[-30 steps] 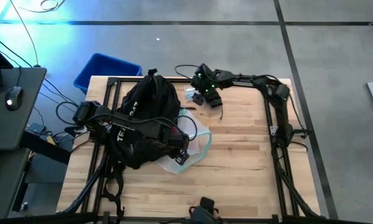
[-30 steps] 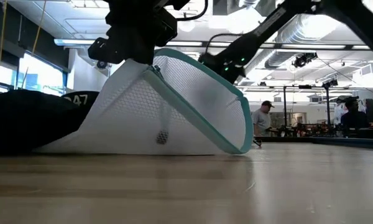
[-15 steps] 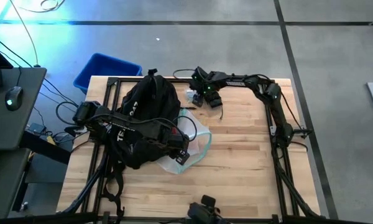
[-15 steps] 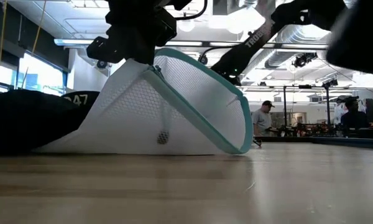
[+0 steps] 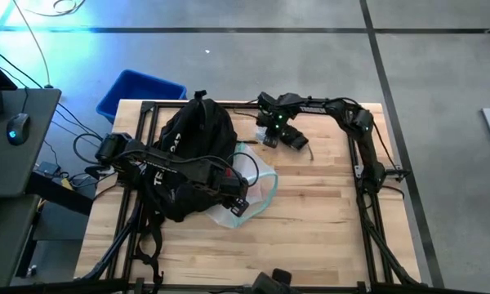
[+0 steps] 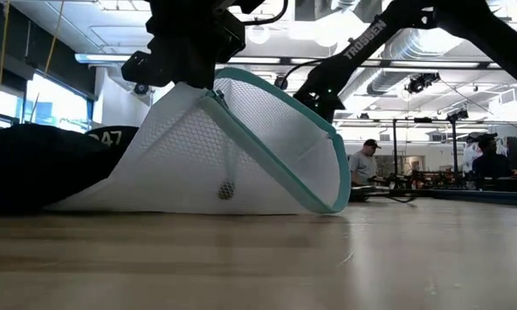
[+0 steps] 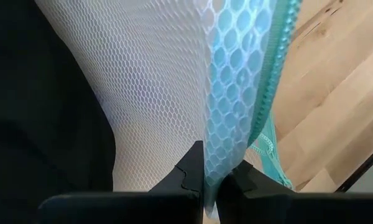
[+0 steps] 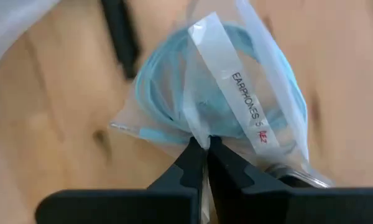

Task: Unpack backpack
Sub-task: Put the blue earphones into the zip bag

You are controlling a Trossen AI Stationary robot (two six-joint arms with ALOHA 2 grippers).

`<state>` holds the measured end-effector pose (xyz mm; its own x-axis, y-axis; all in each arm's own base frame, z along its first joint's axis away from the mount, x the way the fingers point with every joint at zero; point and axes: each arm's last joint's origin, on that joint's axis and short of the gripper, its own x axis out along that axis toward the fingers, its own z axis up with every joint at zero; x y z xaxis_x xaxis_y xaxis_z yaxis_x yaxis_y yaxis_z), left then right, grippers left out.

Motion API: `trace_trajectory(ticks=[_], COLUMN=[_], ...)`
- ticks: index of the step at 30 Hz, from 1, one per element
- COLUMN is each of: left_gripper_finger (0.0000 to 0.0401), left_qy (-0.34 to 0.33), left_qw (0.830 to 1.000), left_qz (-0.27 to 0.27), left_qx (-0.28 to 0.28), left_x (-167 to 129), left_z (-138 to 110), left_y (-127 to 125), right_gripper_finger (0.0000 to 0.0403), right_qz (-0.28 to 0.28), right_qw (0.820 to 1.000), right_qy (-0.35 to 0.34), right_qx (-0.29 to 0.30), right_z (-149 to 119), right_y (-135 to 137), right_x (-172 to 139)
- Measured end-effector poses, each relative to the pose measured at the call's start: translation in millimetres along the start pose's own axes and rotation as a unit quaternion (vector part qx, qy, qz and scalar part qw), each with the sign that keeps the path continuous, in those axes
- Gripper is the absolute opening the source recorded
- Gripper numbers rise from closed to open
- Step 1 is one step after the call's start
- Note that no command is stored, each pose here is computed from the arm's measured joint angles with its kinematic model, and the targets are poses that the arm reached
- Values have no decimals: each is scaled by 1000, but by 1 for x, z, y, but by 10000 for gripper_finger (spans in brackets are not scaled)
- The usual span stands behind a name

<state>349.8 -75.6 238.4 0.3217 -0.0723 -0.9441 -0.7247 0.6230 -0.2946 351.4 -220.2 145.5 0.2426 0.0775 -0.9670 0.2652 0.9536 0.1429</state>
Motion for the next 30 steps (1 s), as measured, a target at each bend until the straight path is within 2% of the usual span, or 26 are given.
trace_trajectory(ticks=[8,12,16,20,22,24,26,30], left_gripper_finger=[0,0,0,0,0,0,0,0], left_qy=[-16,-23,-34,-45,-46,-46,-42,-36], left_qw=[1000,1000,999,998,998,998,998,997], left_qz=[6,7,-1,-9,-8,-8,-12,-19], left_qx=[12,12,23,30,40,47,54,60], left_x=[0,0,0,-1,-1,-1,-1,-2], left_z=[2,7,15,25,27,29,29,26], left_y=[0,3,4,7,8,9,9,7], right_gripper_finger=[0,0,0,0,0,0,0,0], right_qz=[29,138,222,275,271,252,225,136], right_qw=[997,981,957,932,932,941,954,978], right_qy=[-45,-56,-34,12,20,3,-27,-116], right_qx=[-49,-122,-184,-235,-241,-227,-198,-111], right_z=[-7,-21,-42,-71,-80,-81,-76,-60], right_y=[39,80,129,178,196,208,215,212], right_x=[-80,-114,-117,-96,-79,-64,-52,-43])
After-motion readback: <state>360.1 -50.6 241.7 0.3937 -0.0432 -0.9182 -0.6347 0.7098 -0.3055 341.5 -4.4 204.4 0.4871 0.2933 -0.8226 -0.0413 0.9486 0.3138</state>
